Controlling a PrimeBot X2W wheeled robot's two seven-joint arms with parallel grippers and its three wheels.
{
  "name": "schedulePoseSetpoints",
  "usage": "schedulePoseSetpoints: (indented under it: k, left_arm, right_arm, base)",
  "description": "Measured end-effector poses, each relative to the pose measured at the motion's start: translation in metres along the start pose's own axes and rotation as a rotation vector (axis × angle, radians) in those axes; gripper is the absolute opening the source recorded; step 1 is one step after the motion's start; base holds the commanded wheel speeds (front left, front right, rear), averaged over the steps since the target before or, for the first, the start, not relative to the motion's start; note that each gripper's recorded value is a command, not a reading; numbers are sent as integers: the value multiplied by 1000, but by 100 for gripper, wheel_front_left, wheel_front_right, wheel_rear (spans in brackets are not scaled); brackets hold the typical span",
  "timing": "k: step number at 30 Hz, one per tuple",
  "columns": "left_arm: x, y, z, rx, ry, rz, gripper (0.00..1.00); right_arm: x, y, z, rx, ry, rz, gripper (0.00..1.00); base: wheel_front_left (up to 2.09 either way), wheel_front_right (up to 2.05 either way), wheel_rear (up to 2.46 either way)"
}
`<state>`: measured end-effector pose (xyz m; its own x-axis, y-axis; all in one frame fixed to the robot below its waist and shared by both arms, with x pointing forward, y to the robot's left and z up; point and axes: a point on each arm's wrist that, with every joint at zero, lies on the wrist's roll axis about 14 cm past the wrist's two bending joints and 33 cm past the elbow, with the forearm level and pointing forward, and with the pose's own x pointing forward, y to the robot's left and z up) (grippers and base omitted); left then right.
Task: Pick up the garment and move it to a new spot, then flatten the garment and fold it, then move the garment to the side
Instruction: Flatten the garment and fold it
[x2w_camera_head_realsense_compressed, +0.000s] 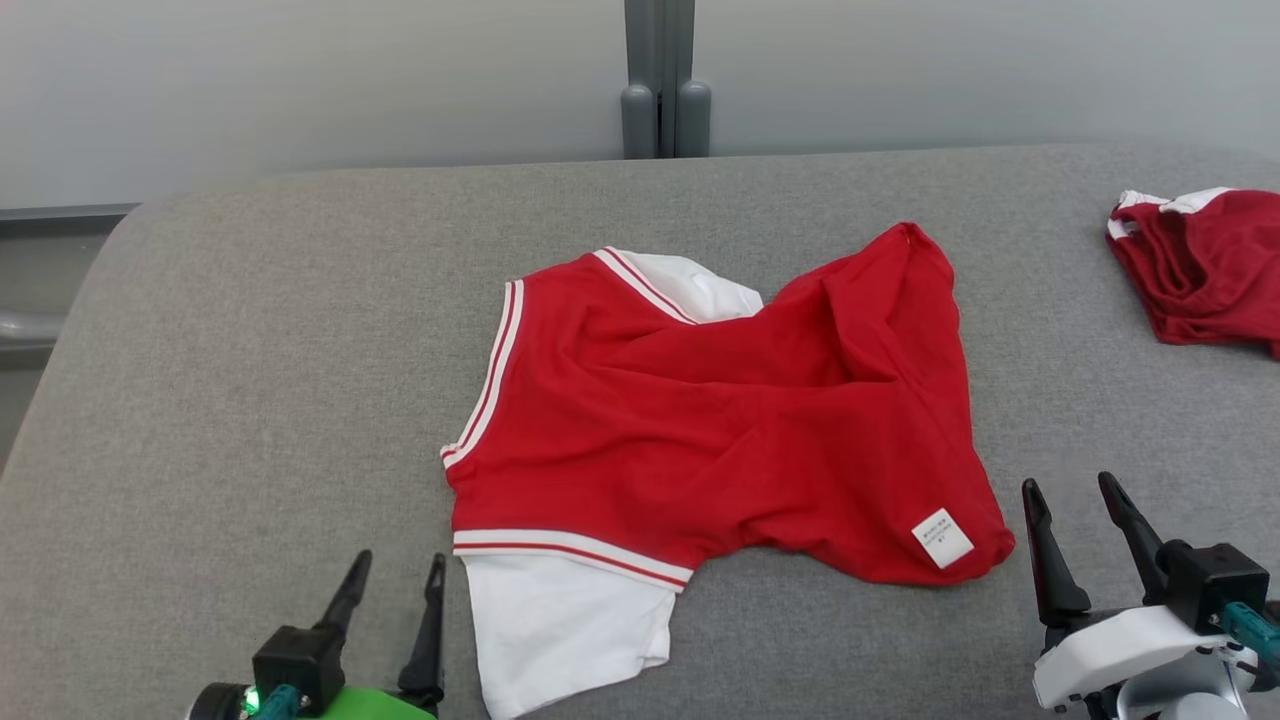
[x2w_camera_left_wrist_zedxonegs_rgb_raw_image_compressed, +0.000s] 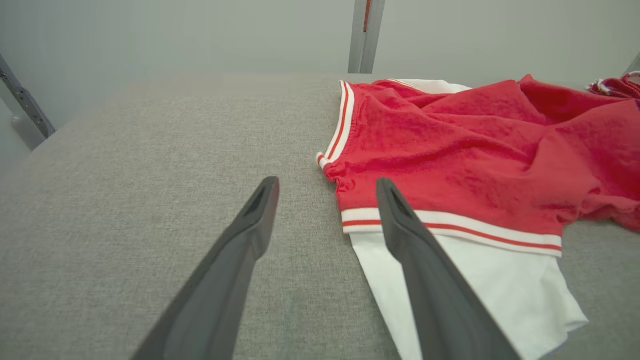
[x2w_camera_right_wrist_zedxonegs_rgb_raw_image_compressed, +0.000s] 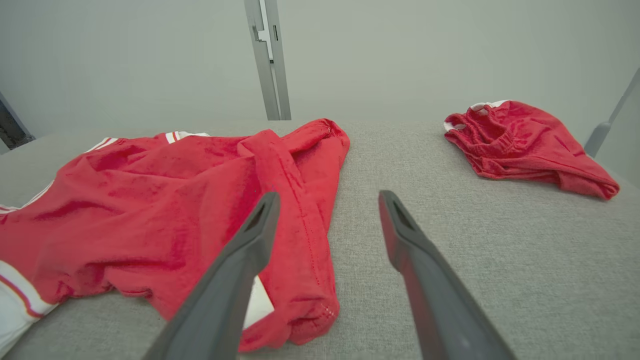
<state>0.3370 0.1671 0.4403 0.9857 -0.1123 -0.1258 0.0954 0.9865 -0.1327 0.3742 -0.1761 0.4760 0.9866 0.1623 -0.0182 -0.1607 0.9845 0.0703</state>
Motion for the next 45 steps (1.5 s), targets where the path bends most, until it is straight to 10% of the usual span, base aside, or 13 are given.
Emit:
schedulePoseSetpoints:
  k: [21,23,24,25,36,45]
  left_arm:
    - [-16,-47,-101,-101,343,-107,100]
    - [-16,-51,-104,-114,356,-118,81]
    - [-17,-54,-105,-126,361,-123,24]
    - [-16,-56,-105,-137,363,-128,0]
    - [20,-59,-57,-320,203,-105,0]
    - [108,-32,68,-195,-125,-190,0]
  right_arm:
    - [15,12,-109,64,355,17,100]
    - [16,16,-111,79,361,21,0]
    - [18,17,-110,93,356,19,0]
    - [19,18,-108,110,346,11,0]
    - [36,11,-50,127,135,-1,0]
    - [104,15,37,20,-103,111,0]
  base:
    - [0,0,0]
    - [0,0,0]
    - [0,0,0]
    - [0,0,0]
    - [0,0,0]
    - [0,0,0]
